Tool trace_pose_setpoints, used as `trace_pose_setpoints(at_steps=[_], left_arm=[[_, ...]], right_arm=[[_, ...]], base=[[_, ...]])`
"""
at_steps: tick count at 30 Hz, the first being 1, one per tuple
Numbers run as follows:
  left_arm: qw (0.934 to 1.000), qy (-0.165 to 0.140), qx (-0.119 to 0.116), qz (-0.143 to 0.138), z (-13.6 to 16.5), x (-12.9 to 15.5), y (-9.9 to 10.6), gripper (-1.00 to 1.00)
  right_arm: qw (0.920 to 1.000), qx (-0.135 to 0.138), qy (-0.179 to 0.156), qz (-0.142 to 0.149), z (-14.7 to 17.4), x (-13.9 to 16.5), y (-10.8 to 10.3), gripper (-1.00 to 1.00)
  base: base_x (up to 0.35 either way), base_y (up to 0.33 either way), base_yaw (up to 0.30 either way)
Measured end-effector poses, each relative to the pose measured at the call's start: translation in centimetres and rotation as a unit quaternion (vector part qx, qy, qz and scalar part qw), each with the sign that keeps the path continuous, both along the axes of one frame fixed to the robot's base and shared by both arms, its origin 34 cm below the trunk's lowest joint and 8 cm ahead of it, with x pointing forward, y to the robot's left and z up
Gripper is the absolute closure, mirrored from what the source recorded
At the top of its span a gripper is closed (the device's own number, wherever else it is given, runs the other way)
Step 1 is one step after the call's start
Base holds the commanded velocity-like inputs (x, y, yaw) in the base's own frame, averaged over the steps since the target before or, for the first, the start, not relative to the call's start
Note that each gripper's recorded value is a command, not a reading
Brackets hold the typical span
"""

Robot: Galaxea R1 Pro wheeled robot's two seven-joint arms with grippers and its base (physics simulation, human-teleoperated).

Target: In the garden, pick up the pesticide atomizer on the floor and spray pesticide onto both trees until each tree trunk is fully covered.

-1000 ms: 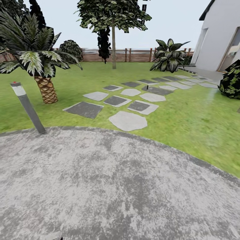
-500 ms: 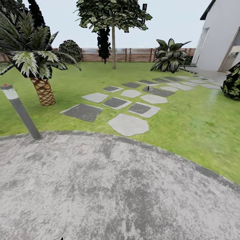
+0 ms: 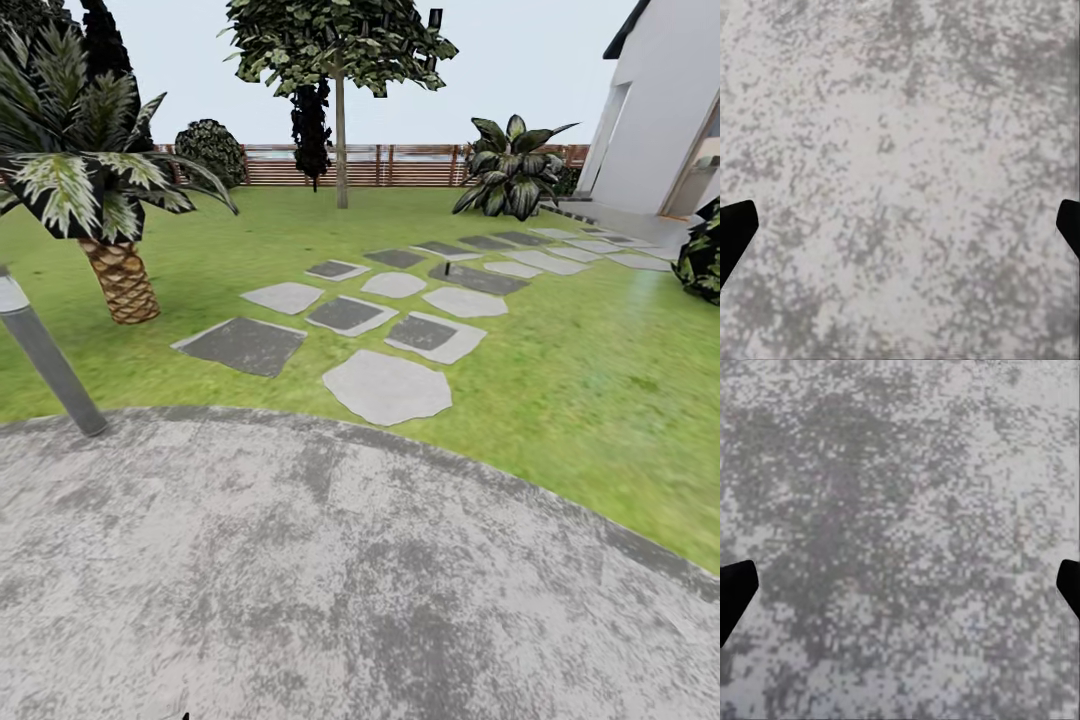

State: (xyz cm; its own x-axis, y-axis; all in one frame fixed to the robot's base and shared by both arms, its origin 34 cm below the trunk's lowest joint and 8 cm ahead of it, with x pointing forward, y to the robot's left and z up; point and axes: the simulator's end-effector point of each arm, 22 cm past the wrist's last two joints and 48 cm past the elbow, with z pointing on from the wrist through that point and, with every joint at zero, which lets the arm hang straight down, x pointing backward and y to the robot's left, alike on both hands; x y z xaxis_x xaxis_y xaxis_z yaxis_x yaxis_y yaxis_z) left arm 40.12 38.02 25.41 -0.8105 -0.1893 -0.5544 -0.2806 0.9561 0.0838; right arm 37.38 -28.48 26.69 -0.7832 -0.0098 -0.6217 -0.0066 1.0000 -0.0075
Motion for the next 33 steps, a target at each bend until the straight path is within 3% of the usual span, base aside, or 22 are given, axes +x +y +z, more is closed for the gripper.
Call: trace_pose_setpoints(at_steps=[14,25,33], left_arm=[[1.0000,-0.001,0.001,0.001,0.04,0.03,0.15,-1.00],[1.0000,-0.001,0.002,0.001,0.07,0.03,0.34,-1.00],[1.0000,-0.001,0.002,0.002,0.08,0.01,0.41,-1.00]], right_arm=[[1.0000,0.000,-0.001,0.001,0.05,0.08,0.04,-1.00],[1.0000,0.000,0.000,0.001,0.01,0.00,0.04,-1.00],[1.0000,0.000,0.000,0.001,0.00,0.00,0.05,-1.00]], base=[[0.339,0.000,-0.006],[0.339,0.000,-0.236],[0.339,0.000,-0.034]])
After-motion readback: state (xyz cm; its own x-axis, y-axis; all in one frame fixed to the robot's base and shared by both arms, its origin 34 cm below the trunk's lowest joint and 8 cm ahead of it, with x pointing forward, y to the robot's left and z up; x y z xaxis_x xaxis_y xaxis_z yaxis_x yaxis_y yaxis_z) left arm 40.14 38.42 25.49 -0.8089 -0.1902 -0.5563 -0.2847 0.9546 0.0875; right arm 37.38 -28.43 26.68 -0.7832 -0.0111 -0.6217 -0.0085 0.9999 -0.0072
